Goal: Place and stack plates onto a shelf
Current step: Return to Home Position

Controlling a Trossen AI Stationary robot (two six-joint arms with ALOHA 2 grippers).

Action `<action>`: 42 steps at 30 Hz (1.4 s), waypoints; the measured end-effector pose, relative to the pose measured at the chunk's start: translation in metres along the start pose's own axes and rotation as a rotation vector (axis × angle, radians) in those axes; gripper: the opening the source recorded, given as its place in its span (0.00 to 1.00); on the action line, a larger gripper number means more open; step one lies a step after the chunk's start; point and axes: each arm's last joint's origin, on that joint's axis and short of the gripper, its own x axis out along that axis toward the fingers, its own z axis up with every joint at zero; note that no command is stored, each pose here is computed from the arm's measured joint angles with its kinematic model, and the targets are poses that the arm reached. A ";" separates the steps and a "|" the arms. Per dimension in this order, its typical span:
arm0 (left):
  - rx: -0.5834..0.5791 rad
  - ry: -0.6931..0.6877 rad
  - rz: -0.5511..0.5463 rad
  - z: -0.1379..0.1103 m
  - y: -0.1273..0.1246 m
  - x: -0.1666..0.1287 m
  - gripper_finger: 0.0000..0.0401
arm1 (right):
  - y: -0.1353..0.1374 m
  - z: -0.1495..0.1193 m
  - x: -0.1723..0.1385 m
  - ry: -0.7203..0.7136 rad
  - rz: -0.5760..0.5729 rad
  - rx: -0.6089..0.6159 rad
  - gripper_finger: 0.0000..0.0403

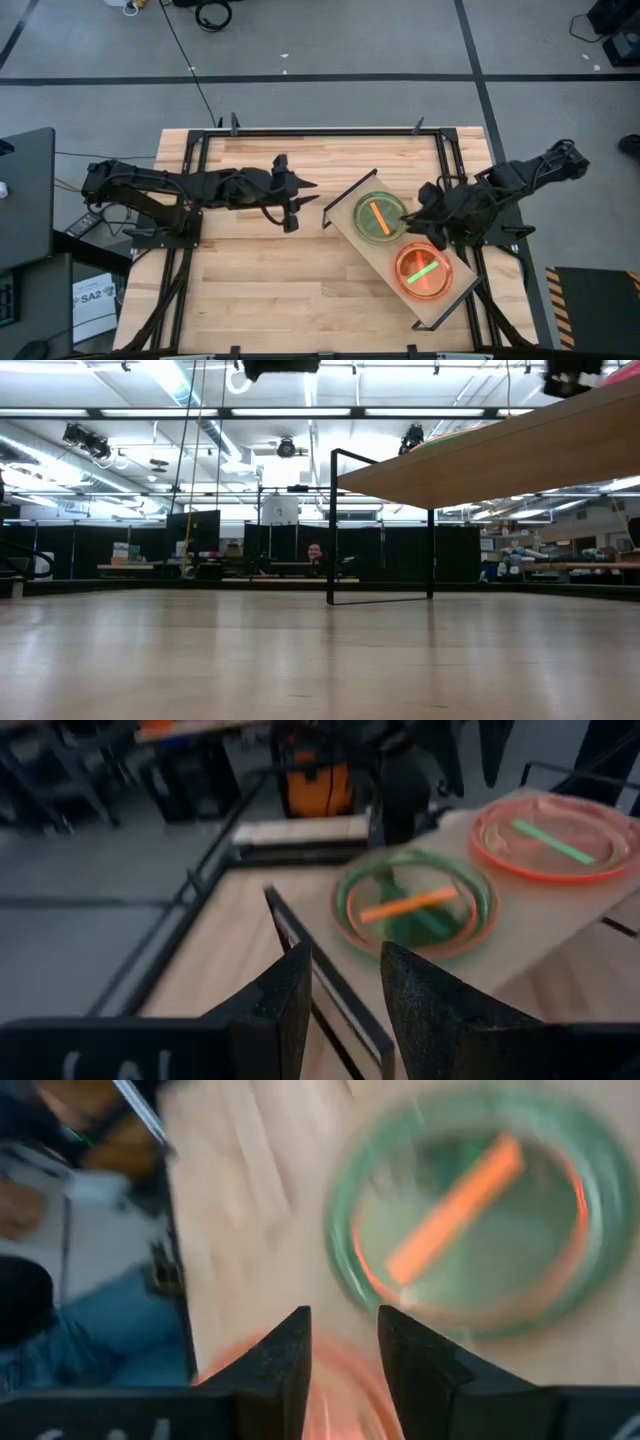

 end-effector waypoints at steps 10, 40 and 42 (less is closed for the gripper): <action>0.036 -0.102 0.008 0.016 0.009 -0.025 0.32 | 0.018 0.045 -0.022 -0.413 0.134 -0.286 0.27; -0.019 -0.263 -0.092 -0.061 0.042 -0.176 0.32 | -0.033 0.007 -0.152 -0.710 0.160 -0.503 0.27; -0.029 -0.277 -0.091 -0.073 0.043 -0.178 0.32 | -0.035 0.005 -0.155 -0.721 0.164 -0.502 0.27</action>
